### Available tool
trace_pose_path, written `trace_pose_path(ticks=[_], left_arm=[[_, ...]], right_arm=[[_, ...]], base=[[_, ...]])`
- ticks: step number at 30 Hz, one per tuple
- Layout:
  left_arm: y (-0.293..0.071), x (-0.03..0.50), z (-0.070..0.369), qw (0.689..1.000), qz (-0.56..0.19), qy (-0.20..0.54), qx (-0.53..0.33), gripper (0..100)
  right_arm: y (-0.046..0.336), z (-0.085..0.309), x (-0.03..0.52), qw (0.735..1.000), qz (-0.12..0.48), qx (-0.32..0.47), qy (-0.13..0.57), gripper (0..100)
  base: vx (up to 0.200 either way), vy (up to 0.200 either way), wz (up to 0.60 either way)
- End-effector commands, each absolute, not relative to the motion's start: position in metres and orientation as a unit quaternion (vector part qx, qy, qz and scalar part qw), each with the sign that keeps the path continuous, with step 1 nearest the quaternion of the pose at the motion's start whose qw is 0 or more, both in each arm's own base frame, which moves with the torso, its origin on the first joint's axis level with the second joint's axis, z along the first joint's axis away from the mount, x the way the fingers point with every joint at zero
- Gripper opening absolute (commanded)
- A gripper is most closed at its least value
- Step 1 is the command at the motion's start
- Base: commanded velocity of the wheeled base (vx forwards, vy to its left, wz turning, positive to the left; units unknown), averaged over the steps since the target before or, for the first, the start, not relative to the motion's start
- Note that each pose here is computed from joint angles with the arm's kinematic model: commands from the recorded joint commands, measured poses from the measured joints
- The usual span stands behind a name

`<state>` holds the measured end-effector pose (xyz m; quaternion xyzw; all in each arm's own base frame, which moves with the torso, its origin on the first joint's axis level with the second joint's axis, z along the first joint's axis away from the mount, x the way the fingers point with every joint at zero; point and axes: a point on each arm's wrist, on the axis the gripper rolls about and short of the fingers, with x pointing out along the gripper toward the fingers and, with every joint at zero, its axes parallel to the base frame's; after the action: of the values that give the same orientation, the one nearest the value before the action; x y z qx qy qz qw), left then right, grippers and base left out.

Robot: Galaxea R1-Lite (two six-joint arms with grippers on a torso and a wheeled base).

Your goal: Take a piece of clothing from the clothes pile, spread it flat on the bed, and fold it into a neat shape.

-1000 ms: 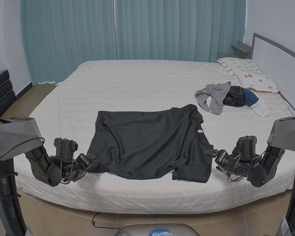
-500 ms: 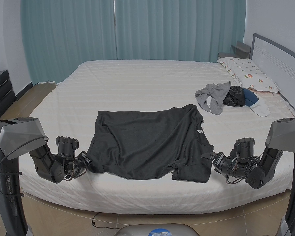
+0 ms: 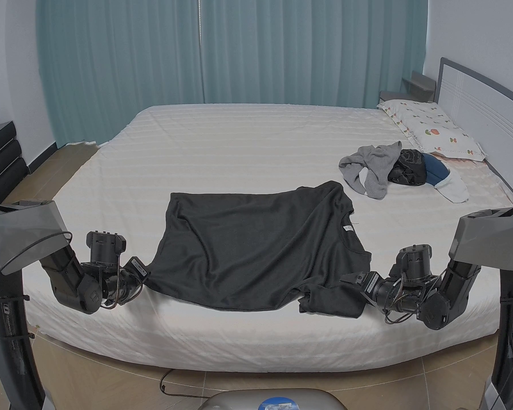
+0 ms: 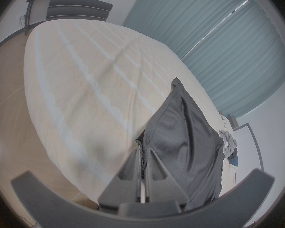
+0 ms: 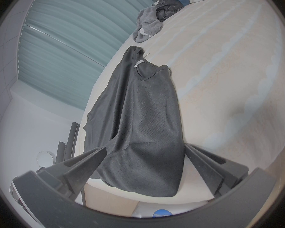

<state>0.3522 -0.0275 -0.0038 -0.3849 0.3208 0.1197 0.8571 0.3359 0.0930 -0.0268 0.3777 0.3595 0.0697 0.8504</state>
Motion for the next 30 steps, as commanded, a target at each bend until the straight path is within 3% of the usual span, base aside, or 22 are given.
trace_pose_path(ticks=[1, 2, 11, 19, 30], left_arm=[[-0.027, 0.352, 0.001, 0.859, 0.118, 0.315, -0.387, 0], [-0.027, 0.352, 0.001, 0.859, 0.118, 0.314, -0.387, 0], [-0.026, 0.354, 0.004, 0.86, 0.118, 0.307, -0.39, 0], [-0.016, 0.365, 0.013, 0.865, 0.144, 0.227, -0.424, 0], [-0.01, 0.374, 0.01, 0.87, 0.138, 0.189, -0.433, 0]], right_arm=[[0.094, -0.037, 0.347, 0.848, 0.064, 0.377, 0.367, 100], [0.095, -0.038, 0.35, 0.848, 0.065, 0.377, 0.366, 0], [0.092, -0.019, 0.37, 0.86, 0.074, 0.391, 0.32, 0], [0.084, 0.0, 0.401, 0.871, 0.077, 0.401, 0.274, 0], [0.082, 0.012, 0.439, 0.885, 0.084, 0.403, 0.217, 0]], base=[[0.0, 0.0, 0.0], [0.0, 0.0, 0.0], [0.0, 0.0, 0.0], [0.0, 0.0, 0.0], [0.0, 0.0, 0.0]])
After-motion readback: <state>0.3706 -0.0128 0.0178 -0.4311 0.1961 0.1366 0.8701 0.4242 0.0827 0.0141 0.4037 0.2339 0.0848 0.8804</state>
